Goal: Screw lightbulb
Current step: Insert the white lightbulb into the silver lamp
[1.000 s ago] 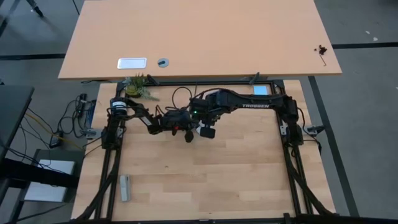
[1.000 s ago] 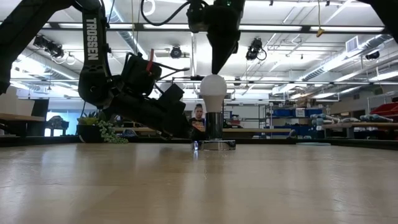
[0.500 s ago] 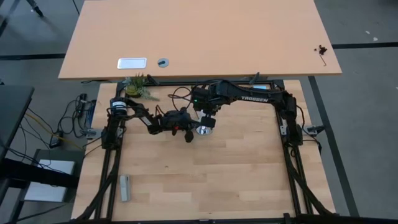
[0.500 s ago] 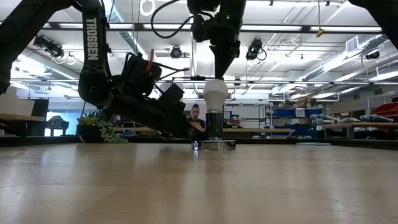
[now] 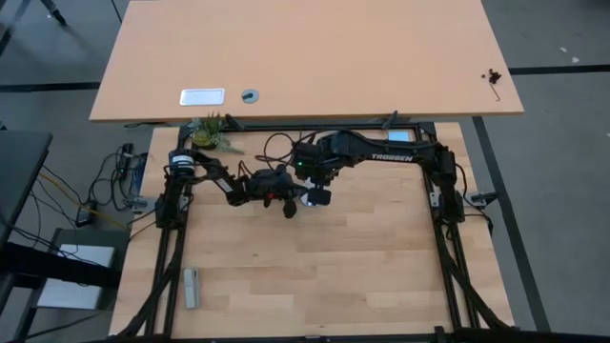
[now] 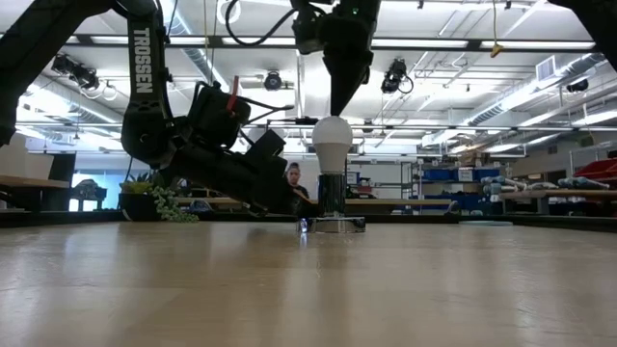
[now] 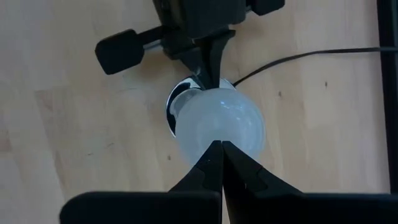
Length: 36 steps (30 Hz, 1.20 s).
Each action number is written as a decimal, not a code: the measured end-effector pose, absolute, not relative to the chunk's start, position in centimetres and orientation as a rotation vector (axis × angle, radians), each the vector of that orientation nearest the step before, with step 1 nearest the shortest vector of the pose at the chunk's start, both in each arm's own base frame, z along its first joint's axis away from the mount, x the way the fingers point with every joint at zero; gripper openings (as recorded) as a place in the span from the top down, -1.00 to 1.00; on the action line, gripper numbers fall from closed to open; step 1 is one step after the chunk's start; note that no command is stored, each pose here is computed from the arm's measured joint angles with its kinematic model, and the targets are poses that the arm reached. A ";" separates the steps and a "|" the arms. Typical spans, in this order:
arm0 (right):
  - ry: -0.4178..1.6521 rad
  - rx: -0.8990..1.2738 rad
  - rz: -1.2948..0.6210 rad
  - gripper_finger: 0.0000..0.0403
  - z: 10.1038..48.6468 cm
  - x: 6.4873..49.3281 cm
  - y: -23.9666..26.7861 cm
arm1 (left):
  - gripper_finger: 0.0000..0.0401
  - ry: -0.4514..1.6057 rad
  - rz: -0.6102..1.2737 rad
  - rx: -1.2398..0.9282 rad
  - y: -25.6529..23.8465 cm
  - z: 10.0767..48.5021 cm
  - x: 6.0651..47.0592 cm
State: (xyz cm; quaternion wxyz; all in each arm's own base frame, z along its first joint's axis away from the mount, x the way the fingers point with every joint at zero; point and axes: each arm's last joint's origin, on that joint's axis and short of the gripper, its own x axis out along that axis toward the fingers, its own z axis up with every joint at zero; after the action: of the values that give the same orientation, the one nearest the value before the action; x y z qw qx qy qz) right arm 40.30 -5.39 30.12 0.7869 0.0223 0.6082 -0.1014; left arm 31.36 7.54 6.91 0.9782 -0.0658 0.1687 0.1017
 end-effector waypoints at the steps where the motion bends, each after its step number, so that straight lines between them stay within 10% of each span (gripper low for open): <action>1: 1.311 0.048 -0.219 0.95 30.1 40.3 -5.4 | 1.00 0.340 0.205 -0.133 7.5 6.9 31.4; 36: 1.319 0.074 -0.176 0.94 28.8 40.4 -5.6 | 1.00 0.339 0.203 -0.136 7.5 6.9 31.4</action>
State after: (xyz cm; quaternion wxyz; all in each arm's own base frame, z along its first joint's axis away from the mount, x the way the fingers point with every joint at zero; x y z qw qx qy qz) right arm 40.39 -5.57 28.77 0.7862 0.0344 0.6116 -0.0815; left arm 31.36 7.53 6.92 0.9782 -0.0677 0.1685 0.1010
